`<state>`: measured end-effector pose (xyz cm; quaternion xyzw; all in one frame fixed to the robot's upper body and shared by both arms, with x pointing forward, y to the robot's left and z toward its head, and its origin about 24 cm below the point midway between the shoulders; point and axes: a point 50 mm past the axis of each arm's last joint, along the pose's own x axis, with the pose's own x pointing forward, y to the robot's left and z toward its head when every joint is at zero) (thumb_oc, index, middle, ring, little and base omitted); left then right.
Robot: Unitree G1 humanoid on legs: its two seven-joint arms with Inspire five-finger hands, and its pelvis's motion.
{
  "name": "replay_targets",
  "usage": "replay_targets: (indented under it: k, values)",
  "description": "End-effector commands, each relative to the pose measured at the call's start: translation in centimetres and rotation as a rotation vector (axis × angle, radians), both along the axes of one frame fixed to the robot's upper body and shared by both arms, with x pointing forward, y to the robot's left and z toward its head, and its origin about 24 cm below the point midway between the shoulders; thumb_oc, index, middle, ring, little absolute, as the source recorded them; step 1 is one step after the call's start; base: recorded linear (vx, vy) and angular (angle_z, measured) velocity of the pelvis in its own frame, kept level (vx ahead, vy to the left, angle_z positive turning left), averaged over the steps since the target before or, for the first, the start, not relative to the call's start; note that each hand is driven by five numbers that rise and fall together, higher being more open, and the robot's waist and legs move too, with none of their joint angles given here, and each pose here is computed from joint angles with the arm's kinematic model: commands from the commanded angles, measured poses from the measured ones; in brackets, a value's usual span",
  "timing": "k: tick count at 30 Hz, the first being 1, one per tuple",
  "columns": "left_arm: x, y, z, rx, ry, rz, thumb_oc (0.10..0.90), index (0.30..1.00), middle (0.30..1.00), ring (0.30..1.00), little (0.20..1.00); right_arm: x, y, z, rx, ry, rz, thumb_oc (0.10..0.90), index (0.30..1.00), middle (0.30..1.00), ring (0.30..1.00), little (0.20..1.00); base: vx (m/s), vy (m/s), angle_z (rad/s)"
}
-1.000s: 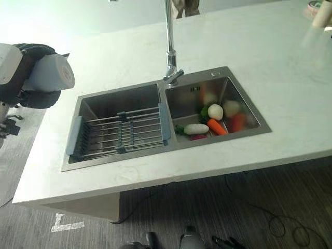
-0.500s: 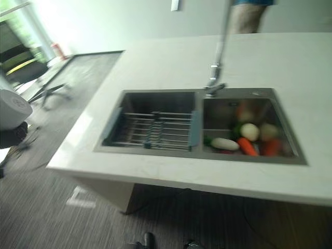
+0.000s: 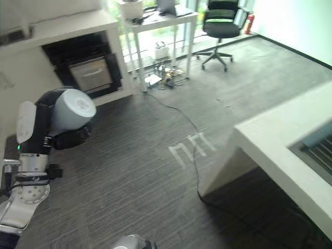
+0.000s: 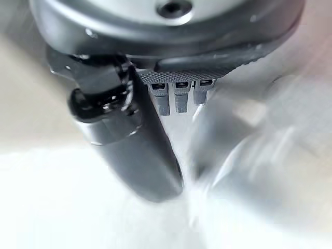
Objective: Place the dishes in the dishwasher.
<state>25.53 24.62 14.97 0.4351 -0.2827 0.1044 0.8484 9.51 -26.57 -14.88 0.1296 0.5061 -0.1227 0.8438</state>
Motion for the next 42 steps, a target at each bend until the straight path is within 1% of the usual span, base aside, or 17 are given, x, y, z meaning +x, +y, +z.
replay_targets:
  k: [1,4,5,8,12,15,17,21,24,29,32,34,38,42]
  values:
    - [1.3,-1.6,4.9,0.036,-0.247,-0.091,0.400,0.300,0.300,0.300,0.300,2.0,1.8,0.1,0.048,-0.103,0.031,0.800,0.900,0.900,0.900,0.900,0.01,-0.043,1.42]
    - [1.8,-2.6,4.9,0.052,-0.232,-0.125,0.400,0.300,0.300,0.300,0.300,1.5,1.5,0.2,0.075,-0.097,0.024,0.800,0.900,0.900,0.900,0.900,0.05,-0.091,2.31]
    - [2.1,-2.9,4.8,0.069,-0.207,-0.125,0.400,0.300,0.300,0.300,0.300,0.8,1.2,0.0,0.087,-0.065,0.032,0.800,0.900,0.900,0.900,0.900,0.09,-0.155,2.18]
    - [2.3,-2.9,4.4,0.091,-0.179,-0.132,0.400,0.300,0.300,0.300,0.300,0.2,1.3,-0.2,0.103,-0.027,0.047,0.800,0.900,0.900,0.900,0.900,0.07,-0.218,0.86]
    - [2.0,-2.8,4.4,0.112,-0.151,-0.111,0.400,0.300,0.300,0.300,0.300,0.5,1.6,-0.3,0.109,0.001,0.102,0.800,0.900,0.900,0.900,0.900,0.02,-0.230,0.64]
    - [1.4,-2.5,4.9,0.102,-0.155,-0.103,0.400,0.300,0.300,0.300,0.300,1.4,1.5,0.0,0.086,-0.020,0.144,0.800,0.900,0.900,0.900,0.900,0.00,-0.203,0.49]
    - [0.9,-2.4,5.9,0.095,-0.172,-0.159,0.400,0.300,0.300,0.300,0.300,1.8,0.4,0.5,0.072,-0.054,0.076,0.800,0.900,0.900,0.900,0.900,-0.12,-0.136,0.61]
    - [1.0,-2.8,6.7,0.105,-0.177,-0.216,0.400,0.300,0.300,0.300,0.300,0.8,-0.8,0.6,0.068,-0.047,-0.016,0.800,0.900,0.900,0.900,0.900,-0.04,0.008,0.89]
    - [1.1,-3.0,6.9,0.114,-0.175,-0.221,0.400,0.300,0.300,0.300,0.300,0.3,-1.1,0.5,0.071,-0.019,-0.043,0.800,0.900,0.900,0.900,0.900,0.03,0.032,0.29]
    - [1.2,-2.9,6.9,0.141,-0.172,-0.221,0.400,0.300,0.300,0.300,0.300,-0.7,-1.0,0.2,0.071,0.008,-0.027,0.800,0.900,0.900,0.900,0.900,0.04,0.034,0.00]
    - [1.1,-2.9,7.0,0.171,-0.178,-0.234,0.400,0.300,0.300,0.300,0.300,-1.0,-0.4,0.0,0.085,-0.002,-0.040,0.800,0.900,0.900,0.900,0.900,0.06,0.030,-0.11]
    - [1.0,-3.1,7.0,0.191,-0.178,-0.243,0.400,0.300,0.300,0.300,0.300,-1.2,0.1,-0.3,0.087,0.011,-0.017,0.800,0.900,0.900,0.900,0.900,0.08,0.007,-0.06]
    - [1.1,-3.4,7.6,0.221,-0.182,-0.265,0.400,0.300,0.300,0.300,0.300,-1.3,1.0,-0.5,0.144,-0.010,-0.027,0.800,0.900,0.900,0.900,0.900,0.06,-0.006,-0.12]
    - [1.3,-3.5,7.8,0.226,-0.172,-0.275,0.400,0.300,0.300,0.300,0.300,-2.0,1.1,-0.6,0.152,0.011,-0.023,0.800,0.900,0.900,0.900,0.900,0.03,-0.007,-0.07]
